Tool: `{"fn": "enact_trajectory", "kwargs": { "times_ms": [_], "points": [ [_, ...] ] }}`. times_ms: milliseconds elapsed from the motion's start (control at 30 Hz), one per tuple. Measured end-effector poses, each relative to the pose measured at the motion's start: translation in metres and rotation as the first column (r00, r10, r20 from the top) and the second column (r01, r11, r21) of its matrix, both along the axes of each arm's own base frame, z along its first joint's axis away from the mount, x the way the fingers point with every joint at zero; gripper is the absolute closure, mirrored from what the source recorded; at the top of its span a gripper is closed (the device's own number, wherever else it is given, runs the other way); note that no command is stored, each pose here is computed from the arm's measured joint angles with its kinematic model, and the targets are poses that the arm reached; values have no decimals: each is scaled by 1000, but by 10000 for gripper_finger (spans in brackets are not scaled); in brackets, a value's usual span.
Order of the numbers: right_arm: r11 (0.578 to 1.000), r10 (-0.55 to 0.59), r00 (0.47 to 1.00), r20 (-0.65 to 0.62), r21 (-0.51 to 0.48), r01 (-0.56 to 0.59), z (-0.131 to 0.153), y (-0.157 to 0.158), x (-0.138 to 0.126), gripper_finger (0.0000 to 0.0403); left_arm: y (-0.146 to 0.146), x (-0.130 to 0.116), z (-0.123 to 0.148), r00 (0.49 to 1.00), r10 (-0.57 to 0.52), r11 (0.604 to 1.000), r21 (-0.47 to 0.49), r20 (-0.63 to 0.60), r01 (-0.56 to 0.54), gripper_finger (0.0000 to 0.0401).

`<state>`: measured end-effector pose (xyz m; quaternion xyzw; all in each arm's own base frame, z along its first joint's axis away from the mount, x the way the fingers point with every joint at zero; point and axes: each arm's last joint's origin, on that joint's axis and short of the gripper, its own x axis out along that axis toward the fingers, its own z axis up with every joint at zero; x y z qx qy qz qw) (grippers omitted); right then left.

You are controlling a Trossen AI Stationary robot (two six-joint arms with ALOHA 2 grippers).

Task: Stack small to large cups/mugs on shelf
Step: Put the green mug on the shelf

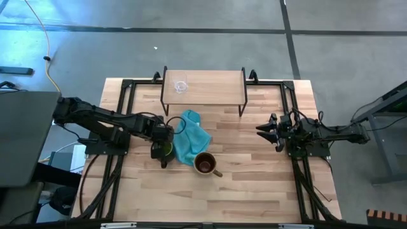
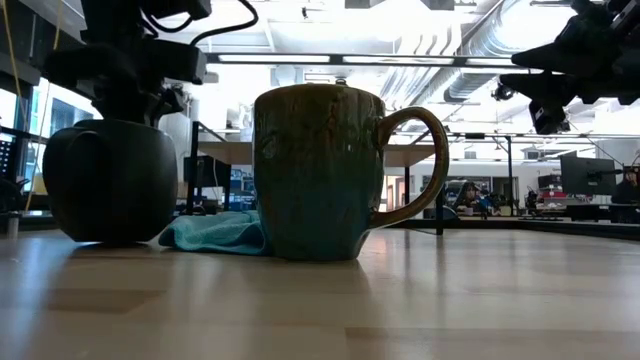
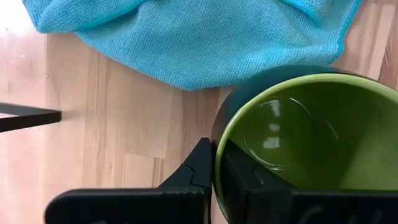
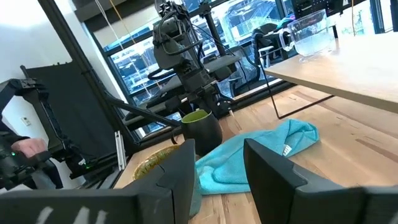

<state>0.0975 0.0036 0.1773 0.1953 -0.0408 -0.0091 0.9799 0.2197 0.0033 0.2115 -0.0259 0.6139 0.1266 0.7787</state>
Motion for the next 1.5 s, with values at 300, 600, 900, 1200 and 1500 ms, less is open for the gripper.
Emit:
{"fn": "enact_trajectory", "kwargs": {
  "times_ms": [300, 600, 900, 1200, 1500],
  "points": [
    [1000, 1, 1000, 1, 17, -1, 0, 0, 0, 275, 0, 2, 2, 1000, 7, 1000, -18, 16, -6, 381],
    [1000, 1, 1000, 1, 17, -1, 0, 0, 0, 275, -1, 6, 10, 999, 10, 999, -37, 51, -8, 312],
    [1000, 2, 1000, 1, 15, -2, 0, 0, 0, 275, -2, 6, 10, 998, 34, 996, -81, 45, -31, 294],
    [1000, 2, 1000, 0, 13, -2, 0, 0, 0, 275, -2, 4, 10, 998, 59, 994, -98, 28, -56, 293],
    [1000, 1, 1000, -1, 0, -1, 0, 0, 0, 275, -2, 4, 37, 996, 65, 995, -84, 65, -60, 293]
  ]
}}
